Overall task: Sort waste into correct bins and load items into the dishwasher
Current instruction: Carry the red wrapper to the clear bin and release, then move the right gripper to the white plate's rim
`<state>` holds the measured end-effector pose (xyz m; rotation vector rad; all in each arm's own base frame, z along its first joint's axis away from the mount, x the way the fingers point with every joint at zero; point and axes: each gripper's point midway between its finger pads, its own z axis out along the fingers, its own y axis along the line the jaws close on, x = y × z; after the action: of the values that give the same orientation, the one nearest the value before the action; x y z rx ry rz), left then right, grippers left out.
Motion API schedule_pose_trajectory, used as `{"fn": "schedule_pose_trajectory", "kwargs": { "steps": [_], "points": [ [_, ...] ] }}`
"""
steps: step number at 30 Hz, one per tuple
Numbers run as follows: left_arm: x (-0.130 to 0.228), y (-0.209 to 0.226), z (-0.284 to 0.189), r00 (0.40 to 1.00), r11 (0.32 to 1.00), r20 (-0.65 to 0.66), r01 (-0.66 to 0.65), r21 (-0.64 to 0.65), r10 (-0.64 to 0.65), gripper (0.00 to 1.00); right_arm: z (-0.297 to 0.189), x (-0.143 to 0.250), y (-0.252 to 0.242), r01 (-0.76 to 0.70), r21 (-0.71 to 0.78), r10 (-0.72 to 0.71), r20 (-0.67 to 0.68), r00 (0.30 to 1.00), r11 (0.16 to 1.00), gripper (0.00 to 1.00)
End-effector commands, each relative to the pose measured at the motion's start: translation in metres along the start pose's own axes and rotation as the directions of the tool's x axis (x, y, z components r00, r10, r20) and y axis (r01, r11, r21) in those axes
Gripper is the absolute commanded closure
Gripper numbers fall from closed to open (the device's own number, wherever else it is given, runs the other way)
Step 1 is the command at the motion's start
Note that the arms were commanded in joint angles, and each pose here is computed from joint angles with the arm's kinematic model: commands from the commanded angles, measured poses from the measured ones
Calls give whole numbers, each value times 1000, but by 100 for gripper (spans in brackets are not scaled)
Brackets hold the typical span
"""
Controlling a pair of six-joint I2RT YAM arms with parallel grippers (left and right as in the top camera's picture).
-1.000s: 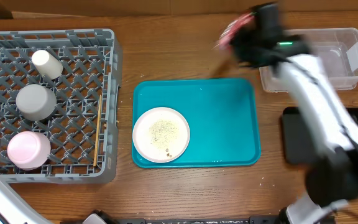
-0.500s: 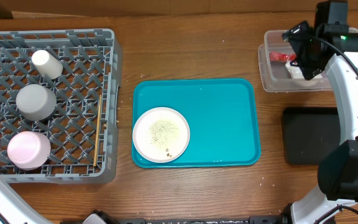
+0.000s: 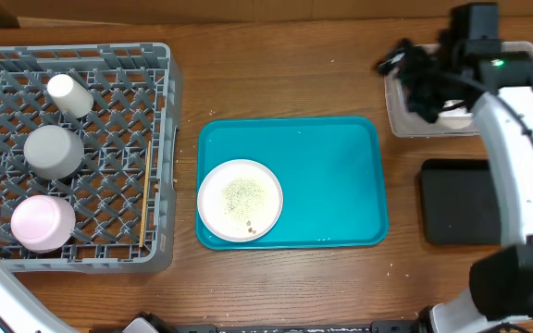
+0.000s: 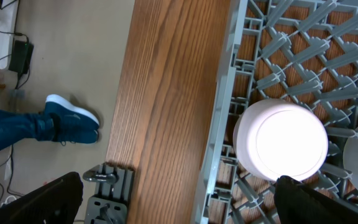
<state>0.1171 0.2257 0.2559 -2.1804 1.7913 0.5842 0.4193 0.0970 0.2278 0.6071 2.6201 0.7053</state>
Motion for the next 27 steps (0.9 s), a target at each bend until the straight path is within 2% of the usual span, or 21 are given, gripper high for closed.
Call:
{"fn": "schedule_pose_trajectory", "kwargs": {
  "steps": [1, 5, 8, 10, 12, 14, 17, 18, 19, 21, 27],
  "points": [
    [-1, 1, 1, 1000, 1000, 0, 26, -5, -26, 0, 9, 49, 36, 289, -76, -296, -105, 949, 954, 0],
    [-1, 1, 1, 1000, 1000, 0, 25, -6, -25, 0, 40, 114, 61, 429, -116, -444, -243, 862, 896, 0],
    [-1, 1, 1, 1000, 1000, 0, 26, -5, -26, 0, 68, 147, 60, 514, -55, -505, -297, 810, 856, 6],
    [-1, 1, 1, 1000, 1000, 0, 26, -5, -26, 0, 86, 161, 50, 536, 31, -499, -323, 804, 844, 21],
    [-1, 1, 1, 1000, 1000, 0, 26, -5, -26, 0, 101, 179, 40, 525, 106, -460, -357, 813, 845, 47],
    [-1, 1, 1, 1000, 1000, 0, 25, -6, -25, 0, 111, 196, 37, 513, 118, -434, -393, 810, 850, 63],
    [-1, 1, 1, 1000, 1000, 0, 25, -6, -25, 0, 127, 228, 40, 529, 70, -444, -457, 771, 846, 86],
    [-1, 1, 1, 1000, 1000, 0, 25, -6, -25, 0, 133, 236, 40, 533, 60, -448, -469, 761, 844, 91],
    [-1, 1, 1, 1000, 1000, 0, 26, -5, -26, 0, 138, 243, 38, 536, 65, -446, -477, 757, 841, 95],
    [-1, 1, 1, 1000, 1000, 0, 26, -5, -26, 0, 148, 250, 31, 550, 95, -443, -488, 752, 830, 95],
    [-1, 1, 1, 1000, 1000, 0, 26, -5, -26, 0, 169, 245, 5, 548, 223, -394, -489, 779, 806, 96]
  ]
}}
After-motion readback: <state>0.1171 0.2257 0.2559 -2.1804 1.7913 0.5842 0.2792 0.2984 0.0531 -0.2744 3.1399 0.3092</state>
